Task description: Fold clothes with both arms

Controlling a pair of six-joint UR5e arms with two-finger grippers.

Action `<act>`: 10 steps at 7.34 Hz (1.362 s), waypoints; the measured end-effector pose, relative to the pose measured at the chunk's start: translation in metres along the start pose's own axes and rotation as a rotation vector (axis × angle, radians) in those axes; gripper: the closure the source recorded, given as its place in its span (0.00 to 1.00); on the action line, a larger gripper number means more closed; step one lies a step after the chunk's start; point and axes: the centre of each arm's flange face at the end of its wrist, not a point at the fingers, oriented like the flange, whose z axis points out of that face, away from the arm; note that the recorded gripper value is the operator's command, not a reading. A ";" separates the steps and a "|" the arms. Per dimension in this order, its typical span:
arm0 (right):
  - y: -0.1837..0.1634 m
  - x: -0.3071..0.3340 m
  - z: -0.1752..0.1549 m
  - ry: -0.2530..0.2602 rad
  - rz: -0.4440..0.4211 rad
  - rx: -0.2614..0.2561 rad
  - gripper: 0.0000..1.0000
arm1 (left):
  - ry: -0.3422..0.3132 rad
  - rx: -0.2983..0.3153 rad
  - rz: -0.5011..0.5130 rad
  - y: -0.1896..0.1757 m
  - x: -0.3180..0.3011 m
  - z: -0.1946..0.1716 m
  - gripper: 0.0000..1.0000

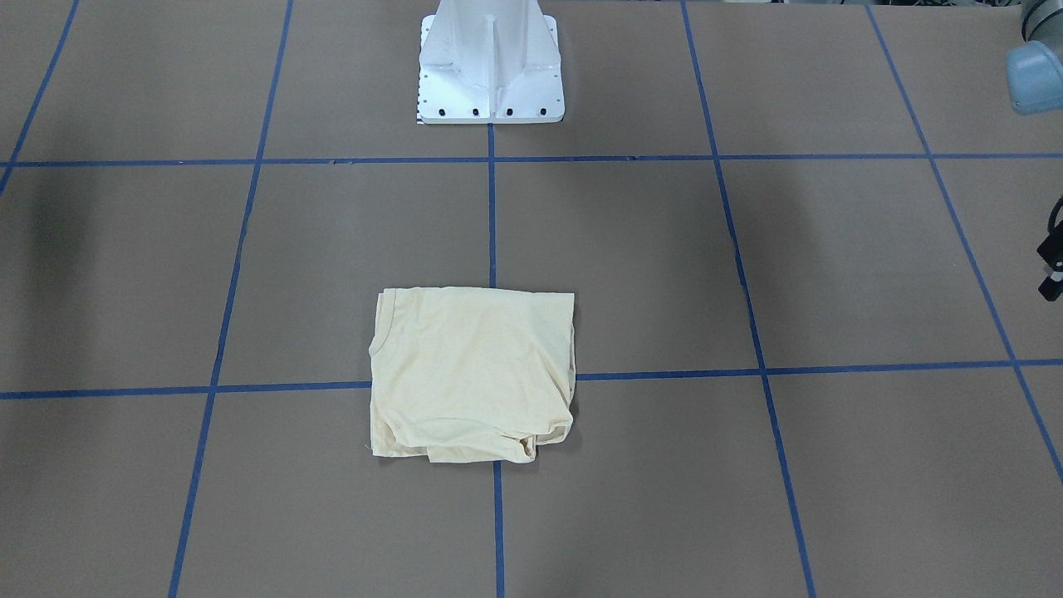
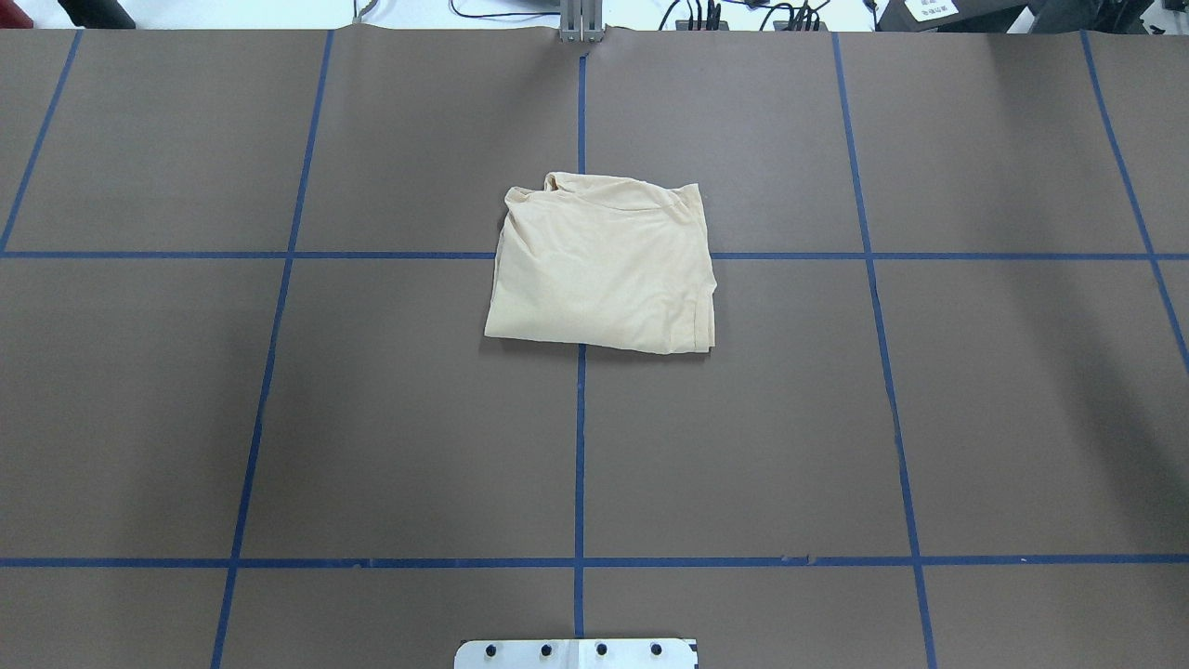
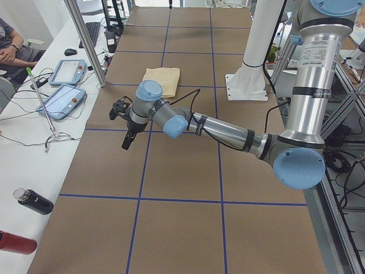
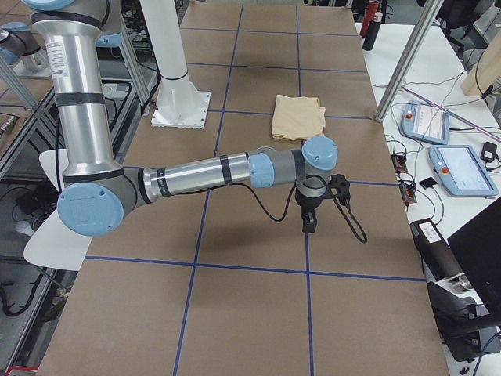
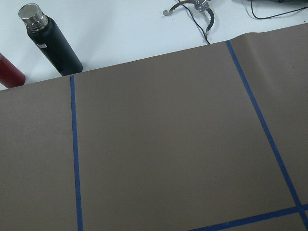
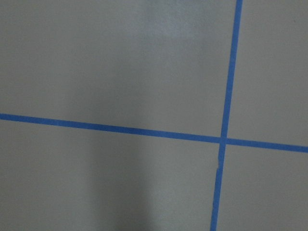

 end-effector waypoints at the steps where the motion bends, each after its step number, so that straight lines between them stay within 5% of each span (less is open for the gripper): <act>1: 0.012 0.013 0.007 0.000 0.028 -0.015 0.00 | -0.017 -0.036 0.036 0.013 -0.017 0.011 0.00; 4: 0.022 0.023 0.010 -0.008 0.061 -0.030 0.00 | -0.126 -0.177 0.226 0.043 -0.106 -0.012 0.00; 6: 0.028 0.030 0.011 -0.010 0.086 -0.045 0.00 | -0.143 -0.275 0.208 0.047 -0.129 -0.023 0.00; 8: 0.033 0.041 0.012 -0.010 0.124 -0.071 0.00 | -0.096 -0.319 0.173 0.050 -0.129 -0.023 0.00; 10: 0.040 0.059 0.025 -0.009 0.159 -0.100 0.00 | 0.029 -0.350 0.070 0.079 -0.129 -0.011 0.00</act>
